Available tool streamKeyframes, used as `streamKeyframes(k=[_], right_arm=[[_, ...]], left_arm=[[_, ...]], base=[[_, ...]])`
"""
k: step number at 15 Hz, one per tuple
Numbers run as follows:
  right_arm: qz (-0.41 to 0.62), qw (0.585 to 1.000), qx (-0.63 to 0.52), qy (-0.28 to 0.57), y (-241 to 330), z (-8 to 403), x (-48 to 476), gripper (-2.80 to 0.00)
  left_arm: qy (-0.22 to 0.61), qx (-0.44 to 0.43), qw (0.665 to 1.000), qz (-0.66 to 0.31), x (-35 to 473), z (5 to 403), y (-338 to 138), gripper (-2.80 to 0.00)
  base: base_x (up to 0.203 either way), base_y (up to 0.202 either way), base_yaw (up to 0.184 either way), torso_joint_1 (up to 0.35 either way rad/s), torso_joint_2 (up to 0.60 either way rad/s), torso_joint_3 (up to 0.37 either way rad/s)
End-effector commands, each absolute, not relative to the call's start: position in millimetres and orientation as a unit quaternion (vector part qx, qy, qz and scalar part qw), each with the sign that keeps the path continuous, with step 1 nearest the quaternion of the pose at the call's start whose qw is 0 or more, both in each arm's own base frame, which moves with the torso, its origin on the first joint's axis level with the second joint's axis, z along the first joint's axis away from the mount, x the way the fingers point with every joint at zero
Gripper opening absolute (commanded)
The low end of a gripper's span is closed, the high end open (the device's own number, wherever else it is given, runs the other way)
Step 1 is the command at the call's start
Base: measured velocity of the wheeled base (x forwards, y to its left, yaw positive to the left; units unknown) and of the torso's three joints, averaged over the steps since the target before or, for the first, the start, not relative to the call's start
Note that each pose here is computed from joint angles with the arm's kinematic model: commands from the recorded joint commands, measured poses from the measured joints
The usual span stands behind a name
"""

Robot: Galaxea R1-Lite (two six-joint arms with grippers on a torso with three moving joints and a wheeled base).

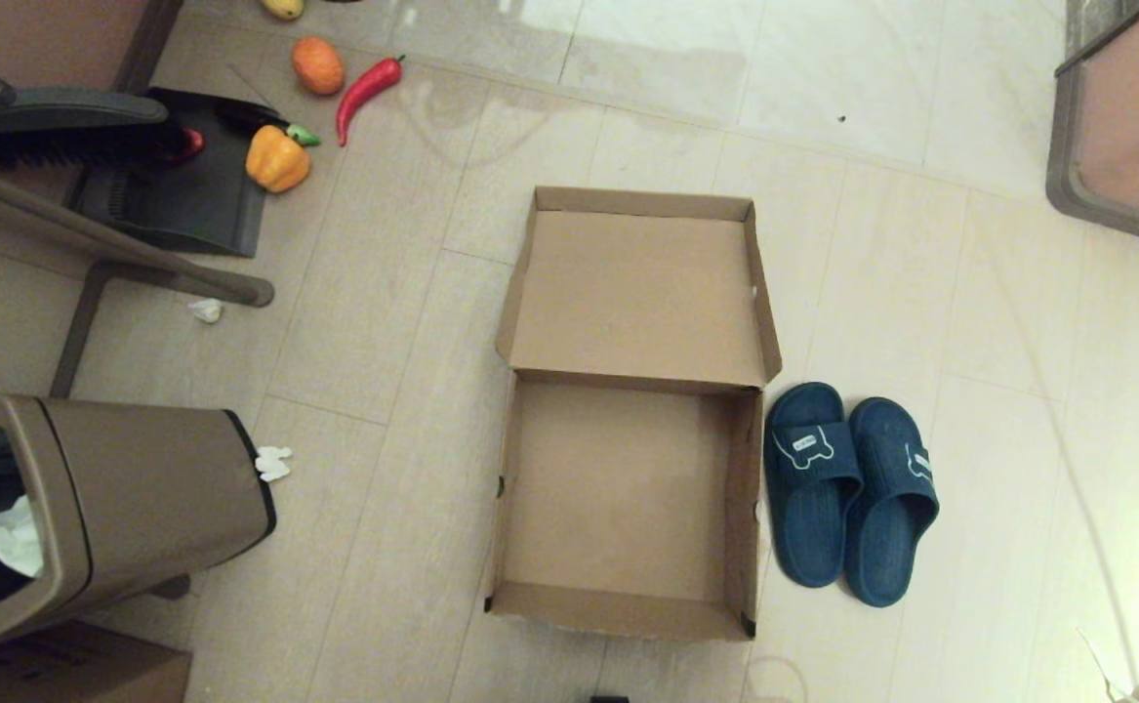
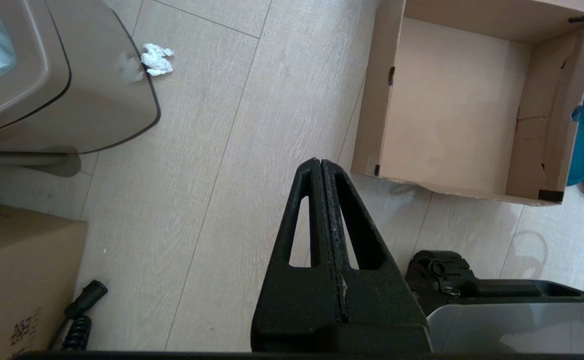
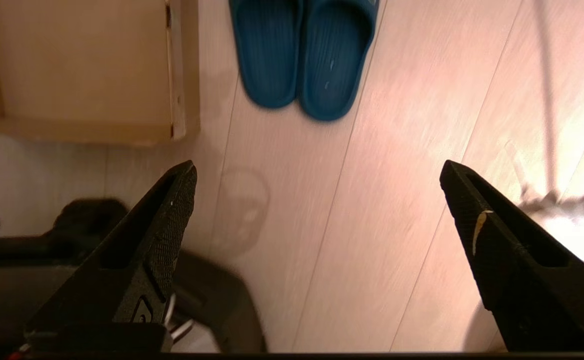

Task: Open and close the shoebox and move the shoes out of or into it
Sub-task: Put the shoes out of the shoe box

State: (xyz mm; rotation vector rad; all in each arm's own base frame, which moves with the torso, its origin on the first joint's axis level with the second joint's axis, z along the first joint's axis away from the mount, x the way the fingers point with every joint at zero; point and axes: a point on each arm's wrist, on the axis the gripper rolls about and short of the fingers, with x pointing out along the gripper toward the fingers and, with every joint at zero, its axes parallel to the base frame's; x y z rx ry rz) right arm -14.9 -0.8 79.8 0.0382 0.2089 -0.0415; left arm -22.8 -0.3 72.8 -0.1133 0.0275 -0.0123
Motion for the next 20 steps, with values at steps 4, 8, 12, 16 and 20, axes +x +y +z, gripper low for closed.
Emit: streamKeyframes(k=[4, 8, 12, 16, 20], right_arm=[[-0.023, 0.998, 0.055, 0.021, -1, 77, -26, 0.00], [-0.026, 0.998, 0.057, 0.021, -1, 77, -26, 0.00], [-0.030, 0.999, 0.031, 0.030, -1, 84, -27, 0.00], [-0.051, 0.986, 0.026, 0.156, -2, 115, 1, 0.00], [-0.053, 0.942, 0.066, 0.324, -2, 126, 75, 0.00]], left_arm=[[0.020, -0.058, 0.998, -0.006, -22, 69, 0, -2.80], [0.020, -0.055, 0.998, -0.007, -22, 69, 0, -2.80], [0.020, -0.056, 0.998, -0.007, -22, 69, 0, -2.80], [0.019, -0.058, 0.998, -0.007, -22, 69, 0, -2.80], [0.022, -0.059, 0.998, -0.011, -22, 69, -1, -2.80]], base=[[0.000, 0.000, 0.000, 0.000, 0.00, 0.000], [0.000, 0.000, 0.000, 0.000, 0.00, 0.000], [0.000, 0.000, 0.000, 0.000, 0.00, 0.000], [0.000, 0.000, 0.000, 0.000, 0.00, 0.000], [0.000, 0.000, 0.000, 0.000, 0.00, 0.000]])
